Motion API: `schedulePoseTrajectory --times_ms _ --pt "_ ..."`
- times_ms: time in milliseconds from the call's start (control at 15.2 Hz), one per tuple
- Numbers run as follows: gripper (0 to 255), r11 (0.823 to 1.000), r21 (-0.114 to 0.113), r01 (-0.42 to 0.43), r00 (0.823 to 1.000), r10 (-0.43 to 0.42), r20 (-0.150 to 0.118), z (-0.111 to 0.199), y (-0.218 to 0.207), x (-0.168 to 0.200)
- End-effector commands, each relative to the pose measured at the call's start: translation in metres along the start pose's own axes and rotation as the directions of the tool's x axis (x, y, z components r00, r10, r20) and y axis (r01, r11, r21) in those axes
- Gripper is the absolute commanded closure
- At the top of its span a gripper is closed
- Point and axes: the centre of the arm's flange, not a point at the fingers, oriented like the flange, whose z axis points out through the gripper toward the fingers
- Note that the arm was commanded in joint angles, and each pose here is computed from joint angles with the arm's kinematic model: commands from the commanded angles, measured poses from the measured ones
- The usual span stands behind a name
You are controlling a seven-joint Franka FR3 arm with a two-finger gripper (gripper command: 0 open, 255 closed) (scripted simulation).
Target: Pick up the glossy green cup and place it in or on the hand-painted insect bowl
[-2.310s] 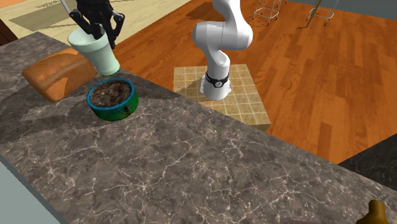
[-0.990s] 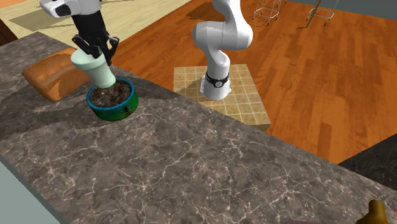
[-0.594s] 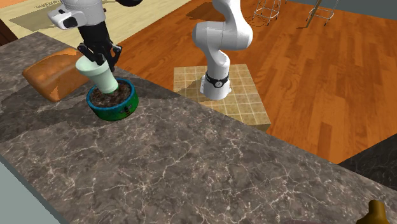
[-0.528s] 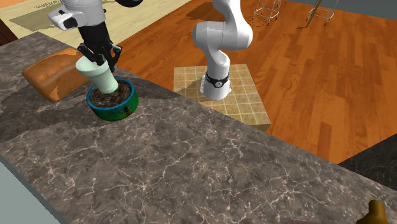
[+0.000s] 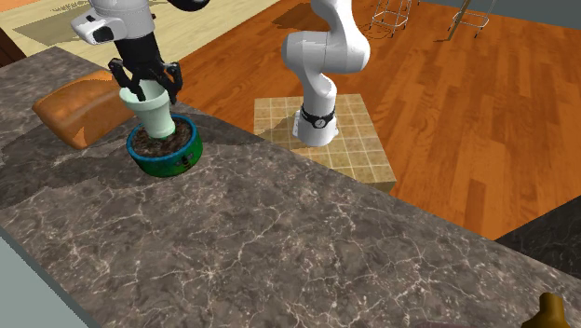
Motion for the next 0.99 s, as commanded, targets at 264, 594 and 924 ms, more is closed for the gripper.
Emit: schedulePoseTrajectory --times_ms 264,594,924 --pt "0 1.0 0.0 0.0 1.0 0.0 0.0 -0.013 0.0 0.0" --pt "0 1.0 0.0 0.0 1.0 0.0 0.0 -0.05 0.0 0.0" --pt "0 1.0 0.0 0.0 1.0 0.0 0.0 -0.05 0.0 0.0"
